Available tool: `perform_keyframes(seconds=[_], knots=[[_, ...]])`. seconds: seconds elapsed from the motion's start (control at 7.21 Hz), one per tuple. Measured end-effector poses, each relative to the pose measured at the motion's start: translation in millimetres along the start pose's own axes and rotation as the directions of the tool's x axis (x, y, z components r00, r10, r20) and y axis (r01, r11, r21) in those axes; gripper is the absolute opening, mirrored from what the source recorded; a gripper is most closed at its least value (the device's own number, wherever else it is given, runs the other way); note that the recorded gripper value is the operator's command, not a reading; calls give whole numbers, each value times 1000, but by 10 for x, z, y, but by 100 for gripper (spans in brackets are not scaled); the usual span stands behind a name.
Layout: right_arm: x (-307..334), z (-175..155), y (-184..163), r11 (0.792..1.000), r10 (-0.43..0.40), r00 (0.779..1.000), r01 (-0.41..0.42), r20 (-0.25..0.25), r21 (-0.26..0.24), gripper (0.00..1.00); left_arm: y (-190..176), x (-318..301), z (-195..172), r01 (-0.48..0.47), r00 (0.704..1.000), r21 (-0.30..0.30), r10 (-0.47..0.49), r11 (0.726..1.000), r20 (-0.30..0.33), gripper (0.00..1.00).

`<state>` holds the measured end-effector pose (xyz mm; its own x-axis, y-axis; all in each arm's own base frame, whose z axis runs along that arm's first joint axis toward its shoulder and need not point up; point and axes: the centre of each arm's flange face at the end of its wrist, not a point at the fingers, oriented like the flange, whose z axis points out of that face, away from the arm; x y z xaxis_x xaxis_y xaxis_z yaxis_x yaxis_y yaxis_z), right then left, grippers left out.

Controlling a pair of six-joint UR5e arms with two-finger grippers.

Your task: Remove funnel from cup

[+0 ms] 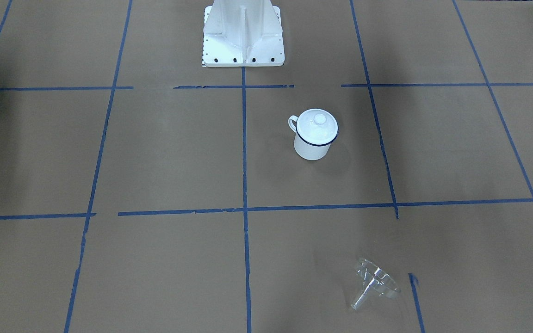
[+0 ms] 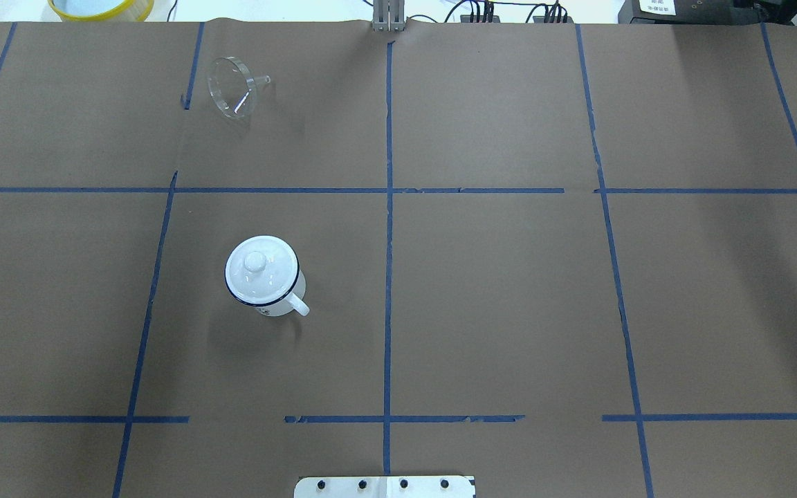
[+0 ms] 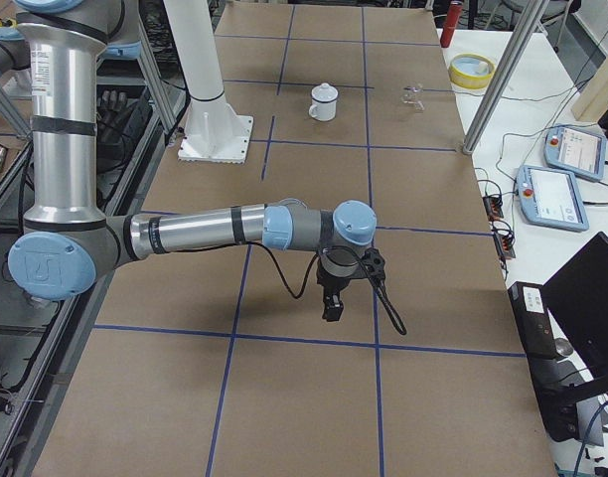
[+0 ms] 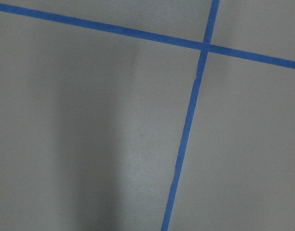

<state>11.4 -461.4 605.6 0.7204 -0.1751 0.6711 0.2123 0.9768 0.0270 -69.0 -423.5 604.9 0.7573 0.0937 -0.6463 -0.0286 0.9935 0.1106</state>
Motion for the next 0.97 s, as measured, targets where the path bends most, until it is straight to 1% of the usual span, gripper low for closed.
perform_keyframes(seconds=[0.97], knots=[[0, 0, 0, 1000, 0, 1000, 0, 0, 0, 100, -71, 125, -139, -34, 999, 29, 34, 999, 2, 100]])
